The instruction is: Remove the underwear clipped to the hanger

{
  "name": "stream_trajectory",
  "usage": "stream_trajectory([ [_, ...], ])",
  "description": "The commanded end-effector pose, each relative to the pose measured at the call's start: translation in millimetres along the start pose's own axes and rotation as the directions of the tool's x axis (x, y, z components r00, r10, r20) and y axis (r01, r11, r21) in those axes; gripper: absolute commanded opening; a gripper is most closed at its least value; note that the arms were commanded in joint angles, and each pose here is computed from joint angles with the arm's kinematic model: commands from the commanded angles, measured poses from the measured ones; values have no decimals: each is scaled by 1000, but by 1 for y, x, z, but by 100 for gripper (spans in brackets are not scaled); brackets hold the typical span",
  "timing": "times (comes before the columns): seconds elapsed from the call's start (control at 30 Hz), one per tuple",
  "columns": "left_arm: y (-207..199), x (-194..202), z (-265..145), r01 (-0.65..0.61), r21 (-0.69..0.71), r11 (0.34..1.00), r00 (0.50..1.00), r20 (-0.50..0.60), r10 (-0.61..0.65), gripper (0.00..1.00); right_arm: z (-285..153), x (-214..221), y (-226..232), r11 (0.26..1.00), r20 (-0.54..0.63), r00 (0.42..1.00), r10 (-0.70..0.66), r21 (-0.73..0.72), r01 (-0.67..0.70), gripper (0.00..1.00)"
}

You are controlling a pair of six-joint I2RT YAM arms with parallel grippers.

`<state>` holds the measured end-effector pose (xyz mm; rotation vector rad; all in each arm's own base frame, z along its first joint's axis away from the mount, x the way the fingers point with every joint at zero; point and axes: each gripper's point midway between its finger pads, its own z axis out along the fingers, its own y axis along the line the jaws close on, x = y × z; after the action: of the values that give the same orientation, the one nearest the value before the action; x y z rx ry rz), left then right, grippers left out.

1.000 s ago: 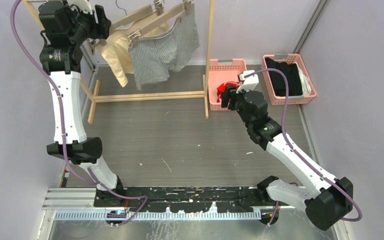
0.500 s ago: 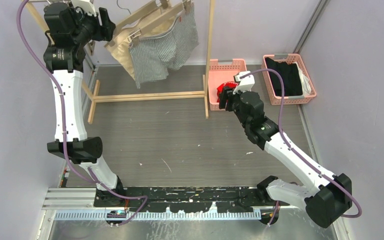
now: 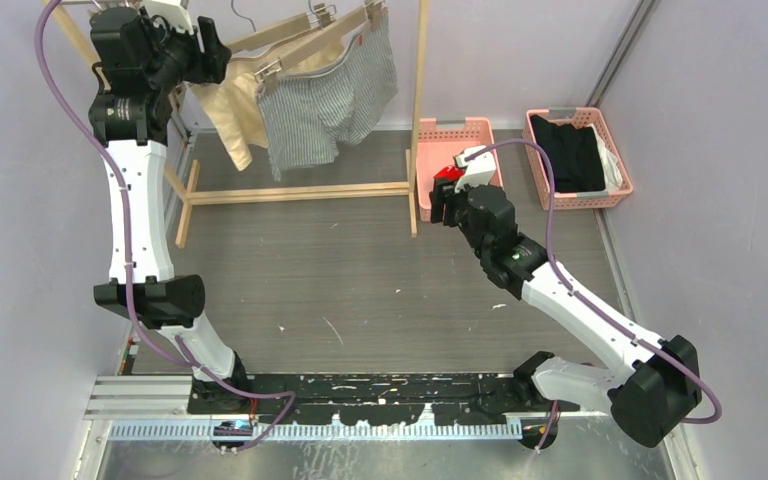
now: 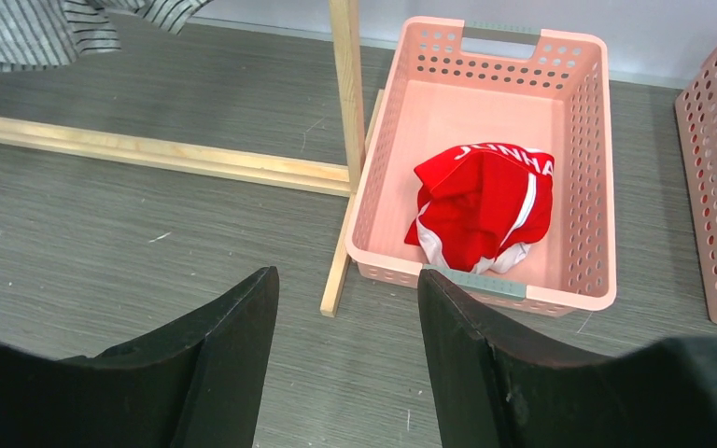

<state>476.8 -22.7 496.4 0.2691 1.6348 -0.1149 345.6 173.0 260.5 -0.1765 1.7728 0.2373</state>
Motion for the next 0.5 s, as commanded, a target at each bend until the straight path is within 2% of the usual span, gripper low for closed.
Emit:
stream_trajectory([
  [0.0,-5,-35,-17,-21,3,1000,995,100,21,58,-2,-29,3,1000,84,996,3,13,-4,62],
  [0.1,-7,-31,-16,-17,18,1000,996,92,16,54,-3,-29,4,1000,84,996,-3,13,1,62],
  [0.47,-21,-24,-18,0,83,997,998,67,-6,55,-8,-34,11,1000,101,995,-7,1,7,61],
])
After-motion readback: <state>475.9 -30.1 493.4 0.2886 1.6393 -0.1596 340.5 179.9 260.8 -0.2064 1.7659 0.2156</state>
